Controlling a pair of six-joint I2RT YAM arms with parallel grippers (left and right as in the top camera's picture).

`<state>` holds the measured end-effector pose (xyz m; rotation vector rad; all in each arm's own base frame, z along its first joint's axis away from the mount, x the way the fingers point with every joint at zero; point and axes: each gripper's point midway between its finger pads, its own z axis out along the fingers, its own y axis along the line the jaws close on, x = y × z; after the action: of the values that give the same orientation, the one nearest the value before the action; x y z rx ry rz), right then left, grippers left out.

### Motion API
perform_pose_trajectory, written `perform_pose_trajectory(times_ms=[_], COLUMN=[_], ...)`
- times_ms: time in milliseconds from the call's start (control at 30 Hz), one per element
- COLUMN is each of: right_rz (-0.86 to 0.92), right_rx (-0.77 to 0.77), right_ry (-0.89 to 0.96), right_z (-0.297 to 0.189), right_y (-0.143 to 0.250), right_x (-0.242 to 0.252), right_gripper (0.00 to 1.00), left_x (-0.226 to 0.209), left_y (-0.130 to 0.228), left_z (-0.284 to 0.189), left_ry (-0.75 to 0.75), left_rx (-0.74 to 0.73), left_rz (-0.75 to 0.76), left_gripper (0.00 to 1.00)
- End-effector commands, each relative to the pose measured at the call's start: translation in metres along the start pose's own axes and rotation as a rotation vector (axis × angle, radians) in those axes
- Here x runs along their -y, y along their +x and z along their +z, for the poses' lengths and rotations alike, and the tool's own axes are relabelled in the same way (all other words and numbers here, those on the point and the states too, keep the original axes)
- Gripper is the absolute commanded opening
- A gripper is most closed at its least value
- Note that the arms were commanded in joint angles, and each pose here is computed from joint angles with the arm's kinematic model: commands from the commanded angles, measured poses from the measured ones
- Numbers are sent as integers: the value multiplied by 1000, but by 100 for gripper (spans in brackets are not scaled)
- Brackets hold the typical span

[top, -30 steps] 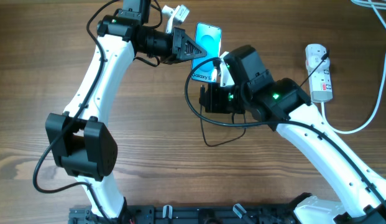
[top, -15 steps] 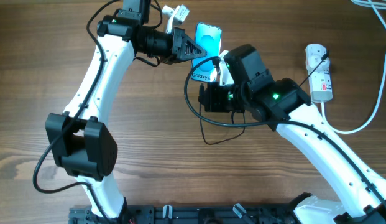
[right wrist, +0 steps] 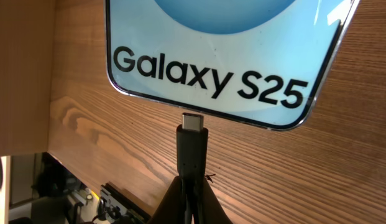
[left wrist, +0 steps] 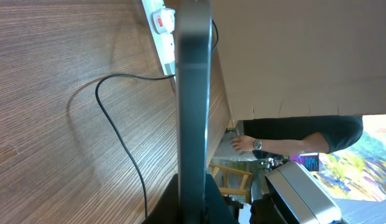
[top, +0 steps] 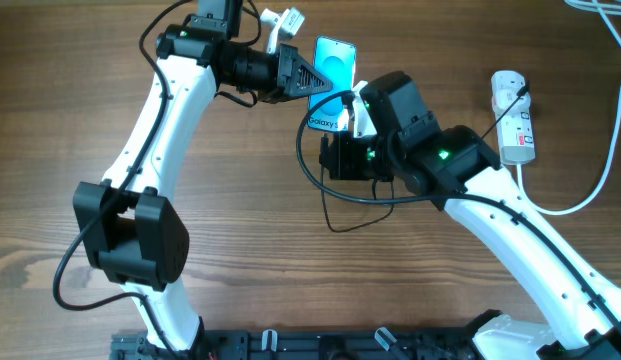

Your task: Plug charger to phone and switch on socket

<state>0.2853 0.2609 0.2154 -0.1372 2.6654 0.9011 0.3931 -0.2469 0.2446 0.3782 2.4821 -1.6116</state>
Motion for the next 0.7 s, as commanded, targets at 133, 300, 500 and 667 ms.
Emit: perform_pose_trajectory(times_ms=[133, 300, 500, 667], right_rz=[2, 0, 3, 8], right_rx=[15, 22, 25, 45], right_ry=[24, 19, 14, 0], right_z=[4, 4, 4, 4], right_y=[-4, -6, -6, -11], right_x=[4, 3, 2, -2], right_gripper=[5, 5, 5, 5], left_x=[21, 21, 21, 21], left_y=[0, 1, 1, 2], left_z=[-8, -8, -8, -7], left_ry=[28, 28, 27, 27], left_rx=[12, 11, 9, 6], left_rz=[62, 62, 59, 56], left_gripper=[4, 4, 4, 4])
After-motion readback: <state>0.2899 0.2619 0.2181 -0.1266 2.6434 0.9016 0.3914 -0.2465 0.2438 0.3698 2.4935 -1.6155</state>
